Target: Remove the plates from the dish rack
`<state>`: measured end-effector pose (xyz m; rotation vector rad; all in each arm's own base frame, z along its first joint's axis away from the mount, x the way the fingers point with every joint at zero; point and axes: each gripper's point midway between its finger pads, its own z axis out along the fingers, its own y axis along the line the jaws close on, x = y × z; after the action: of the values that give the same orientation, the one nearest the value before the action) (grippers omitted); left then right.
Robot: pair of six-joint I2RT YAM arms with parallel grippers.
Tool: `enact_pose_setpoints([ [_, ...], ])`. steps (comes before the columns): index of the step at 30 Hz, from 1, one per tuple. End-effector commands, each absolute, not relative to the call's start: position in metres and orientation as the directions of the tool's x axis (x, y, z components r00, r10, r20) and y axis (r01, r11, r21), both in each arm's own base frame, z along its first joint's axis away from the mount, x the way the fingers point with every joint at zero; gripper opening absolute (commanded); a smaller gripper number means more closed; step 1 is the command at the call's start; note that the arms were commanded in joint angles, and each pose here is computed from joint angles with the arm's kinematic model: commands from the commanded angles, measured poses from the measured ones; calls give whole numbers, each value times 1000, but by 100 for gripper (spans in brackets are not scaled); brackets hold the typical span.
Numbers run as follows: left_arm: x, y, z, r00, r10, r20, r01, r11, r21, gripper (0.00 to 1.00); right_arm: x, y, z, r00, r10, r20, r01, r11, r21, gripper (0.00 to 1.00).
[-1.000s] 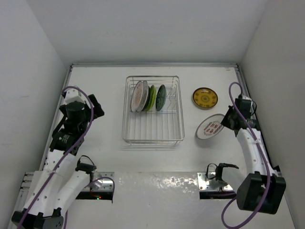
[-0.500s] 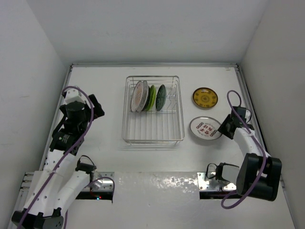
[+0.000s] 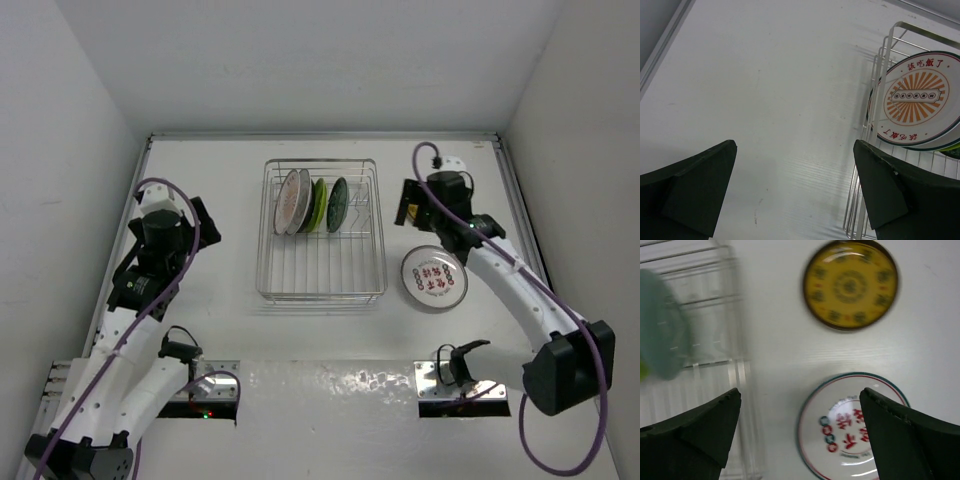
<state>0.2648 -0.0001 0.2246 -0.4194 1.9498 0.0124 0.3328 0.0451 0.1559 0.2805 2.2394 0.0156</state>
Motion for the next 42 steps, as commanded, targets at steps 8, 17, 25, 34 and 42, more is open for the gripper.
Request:
enact_pose_setpoints([
  [8, 272, 0, 234, -322, -280, -904, -286, 939, -189, 100, 385, 166, 196, -555, 45, -831, 45, 999, 25, 84],
  [17, 272, 0, 236, -315, -282, -906, -285, 939, -193, 100, 440, 230, 167, -625, -148, -767, -17, 984, -176, 63],
  [25, 270, 0, 239, -305, -282, -909, -280, 939, -197, 100, 455, 242, 140, -658, -202, -725, -8, 965, -262, 30],
  [34, 269, 1, 241, -295, -284, -912, -281, 938, -201, 100, 458, 246, 140, -650, -225, -726, 36, 945, -325, 0],
  [42, 269, 2, 241, -294, -285, -912, -286, 937, -200, 100, 458, 227, 232, -544, -212, -812, 127, 936, -330, 0],
])
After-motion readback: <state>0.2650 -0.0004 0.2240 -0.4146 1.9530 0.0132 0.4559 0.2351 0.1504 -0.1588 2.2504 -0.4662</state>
